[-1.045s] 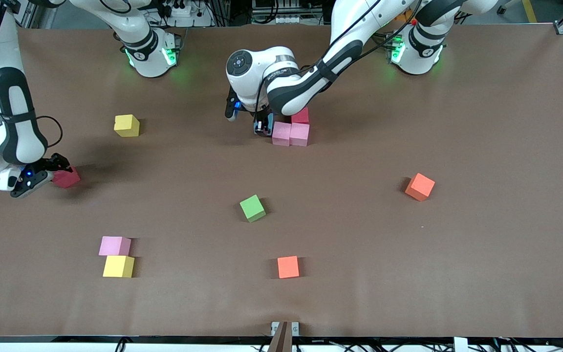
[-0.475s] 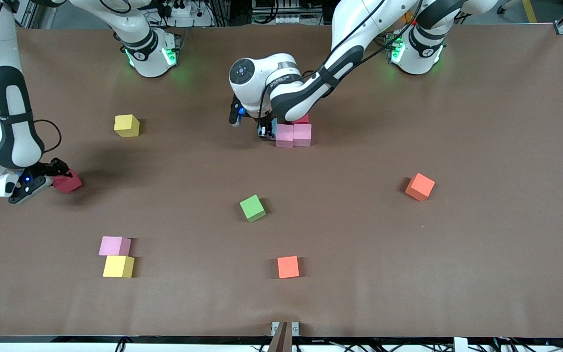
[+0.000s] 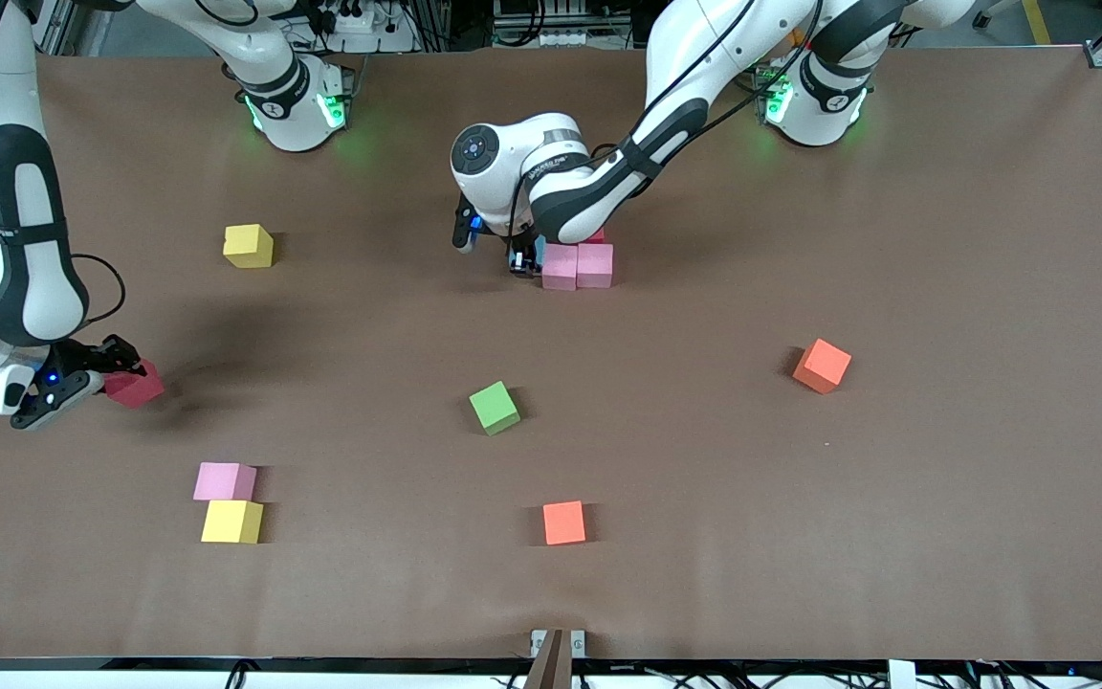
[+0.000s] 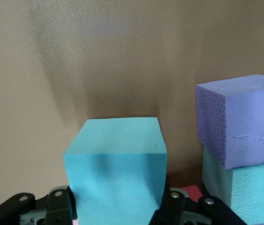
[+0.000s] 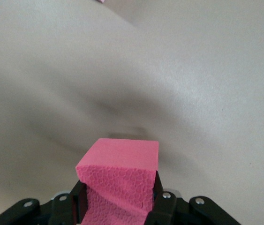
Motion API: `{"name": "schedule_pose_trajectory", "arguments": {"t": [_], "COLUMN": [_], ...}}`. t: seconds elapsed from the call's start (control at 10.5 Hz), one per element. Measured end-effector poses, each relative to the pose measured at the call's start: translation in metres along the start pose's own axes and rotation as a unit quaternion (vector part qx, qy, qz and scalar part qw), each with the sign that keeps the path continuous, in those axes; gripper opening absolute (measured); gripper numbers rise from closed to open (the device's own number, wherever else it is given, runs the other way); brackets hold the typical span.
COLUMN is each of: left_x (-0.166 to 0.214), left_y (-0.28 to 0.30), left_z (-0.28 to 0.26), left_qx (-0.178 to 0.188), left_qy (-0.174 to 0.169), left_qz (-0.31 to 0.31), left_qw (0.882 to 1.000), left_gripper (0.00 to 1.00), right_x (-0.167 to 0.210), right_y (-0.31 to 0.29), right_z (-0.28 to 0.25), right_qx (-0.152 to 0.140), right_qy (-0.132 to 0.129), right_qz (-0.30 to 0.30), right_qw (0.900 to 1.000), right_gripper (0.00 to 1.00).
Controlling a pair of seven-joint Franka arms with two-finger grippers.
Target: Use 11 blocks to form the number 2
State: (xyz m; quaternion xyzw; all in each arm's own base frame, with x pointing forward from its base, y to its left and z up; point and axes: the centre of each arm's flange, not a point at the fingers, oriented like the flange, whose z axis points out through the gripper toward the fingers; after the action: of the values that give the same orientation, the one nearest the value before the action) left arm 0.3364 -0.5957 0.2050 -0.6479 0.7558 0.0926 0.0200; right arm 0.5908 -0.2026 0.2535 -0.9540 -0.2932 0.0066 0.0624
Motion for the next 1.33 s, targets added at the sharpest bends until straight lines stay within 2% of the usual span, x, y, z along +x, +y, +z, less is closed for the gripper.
{"name": "schedule_pose_trajectory", "arguments": {"t": [0.19, 0.57, 0.95, 1.33], "left_x": [0.002, 0.003, 0.002, 0.002], "left_y": [-0.002, -0.005, -0.007, -0.007], "left_z": [0.003, 0.003, 0.003, 0.003], "left_qx": [0.005, 0.012, 0.013, 0.013], "left_qy": [-0.003, -0.006, -0.006, -0.005], "left_qz": [-0.001, -0.004, -0.029, -0.038], "left_qw": [1.000, 1.000, 0.999, 0.999], "left_gripper": [0.59, 0.59, 0.59, 0.59], "right_x": [0.025, 0.084, 0.127, 0.181], "right_y": [-0.003, -0.031, -0.066, -0.128], "right_z": [-0.016, -0.036, -0.041, -0.039], "right_qx": [-0.009, -0.005, 0.000, 0.008], "right_qy": [0.015, 0.037, 0.047, 0.049], "right_qz": [0.005, 0.030, 0.071, 0.121], "right_qw": [1.000, 0.999, 0.996, 0.991], "right_gripper": [0.54, 0.54, 0.54, 0.54]}}
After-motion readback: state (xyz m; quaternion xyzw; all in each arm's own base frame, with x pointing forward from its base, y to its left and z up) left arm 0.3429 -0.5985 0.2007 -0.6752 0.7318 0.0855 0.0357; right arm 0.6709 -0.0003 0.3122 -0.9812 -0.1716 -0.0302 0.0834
